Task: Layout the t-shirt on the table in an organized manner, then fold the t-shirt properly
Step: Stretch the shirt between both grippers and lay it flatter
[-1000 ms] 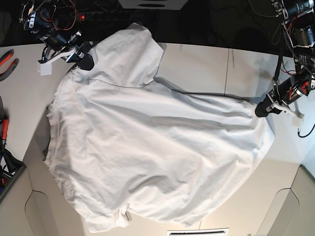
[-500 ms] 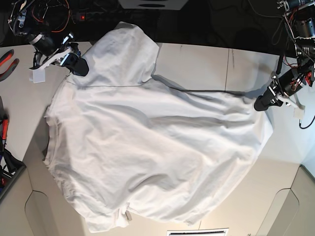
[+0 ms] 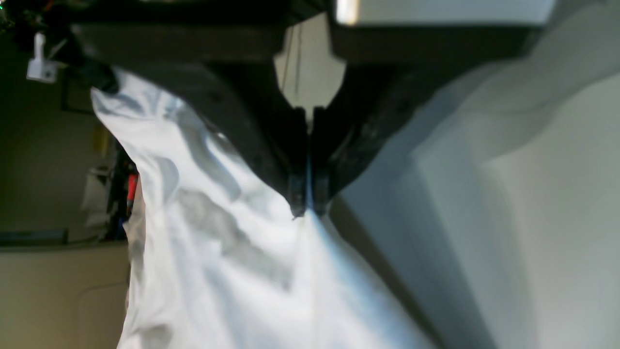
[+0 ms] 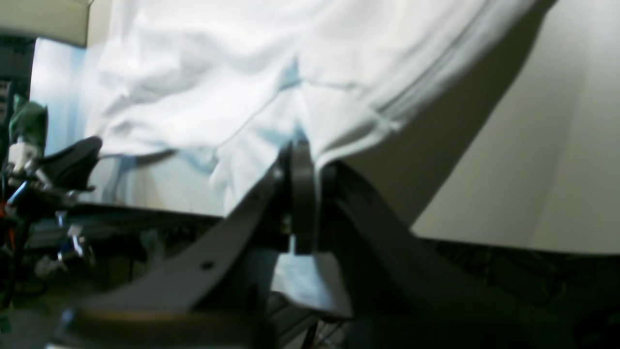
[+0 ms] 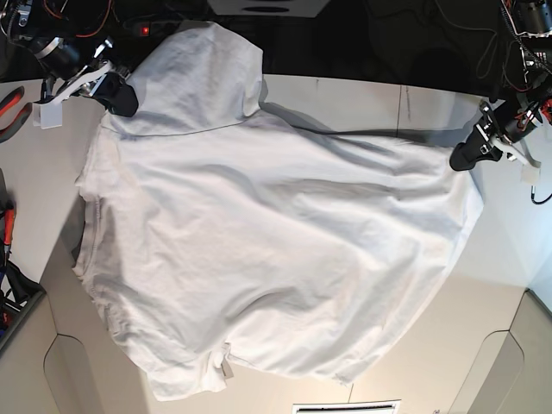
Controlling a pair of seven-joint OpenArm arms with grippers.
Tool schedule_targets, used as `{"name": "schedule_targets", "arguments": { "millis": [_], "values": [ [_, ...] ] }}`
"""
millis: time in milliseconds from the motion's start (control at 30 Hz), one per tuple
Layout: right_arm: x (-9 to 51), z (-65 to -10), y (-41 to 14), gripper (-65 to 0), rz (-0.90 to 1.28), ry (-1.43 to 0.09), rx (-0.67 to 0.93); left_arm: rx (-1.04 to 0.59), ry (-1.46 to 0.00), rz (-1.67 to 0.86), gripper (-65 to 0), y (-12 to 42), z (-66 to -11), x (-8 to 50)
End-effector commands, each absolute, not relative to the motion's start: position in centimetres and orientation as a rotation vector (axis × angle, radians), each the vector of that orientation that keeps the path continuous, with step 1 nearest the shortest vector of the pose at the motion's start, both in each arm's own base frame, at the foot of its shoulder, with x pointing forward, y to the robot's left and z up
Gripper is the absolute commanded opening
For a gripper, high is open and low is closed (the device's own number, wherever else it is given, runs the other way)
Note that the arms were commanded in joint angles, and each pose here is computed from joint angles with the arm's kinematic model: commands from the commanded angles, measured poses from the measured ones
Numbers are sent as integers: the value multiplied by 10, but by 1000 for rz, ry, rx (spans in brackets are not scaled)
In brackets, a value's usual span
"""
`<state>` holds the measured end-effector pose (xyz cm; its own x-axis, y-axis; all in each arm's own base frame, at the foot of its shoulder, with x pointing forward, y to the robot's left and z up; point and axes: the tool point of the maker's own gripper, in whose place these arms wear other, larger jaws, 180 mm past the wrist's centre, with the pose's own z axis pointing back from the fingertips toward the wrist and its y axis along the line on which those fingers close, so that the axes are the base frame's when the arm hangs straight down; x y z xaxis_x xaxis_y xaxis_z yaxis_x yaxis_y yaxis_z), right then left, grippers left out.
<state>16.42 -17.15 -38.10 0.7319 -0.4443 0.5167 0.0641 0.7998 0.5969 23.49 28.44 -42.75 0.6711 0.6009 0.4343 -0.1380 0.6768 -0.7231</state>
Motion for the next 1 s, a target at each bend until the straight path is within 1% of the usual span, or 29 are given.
{"name": "schedule_targets", "arguments": {
  "millis": [0, 133, 300, 433, 600, 767, 867, 967],
  "values": [
    [168, -369, -178, -650, -293, -750, 582, -708, -789, 418, -650, 293, -408, 244],
    [169, -360, -191, -650, -322, -789, 569, -689, -810, 379, -650, 295, -396, 242],
    [179, -353, -190, -650, -321, -824, 590, -686, -828, 352, -650, 293, -388, 247],
    [206, -338, -192, -650, -296, -908, 594, -689, -854, 349, -650, 293, -383, 255],
    [252, -320, -192, -650, -227, -1006, 542, -694, -900, 329, -650, 292, -371, 275],
    [291, -317, -183, -650, -163, -1041, 462, -618, -939, 266, -650, 296, -361, 304],
    [310, -325, -180, -650, -149, -1028, 416, -554, -957, 207, -650, 294, -358, 322],
    [326, -338, -182, -650, -151, -1004, 392, -488, -944, 157, -650, 287, -362, 338]
  ]
}}
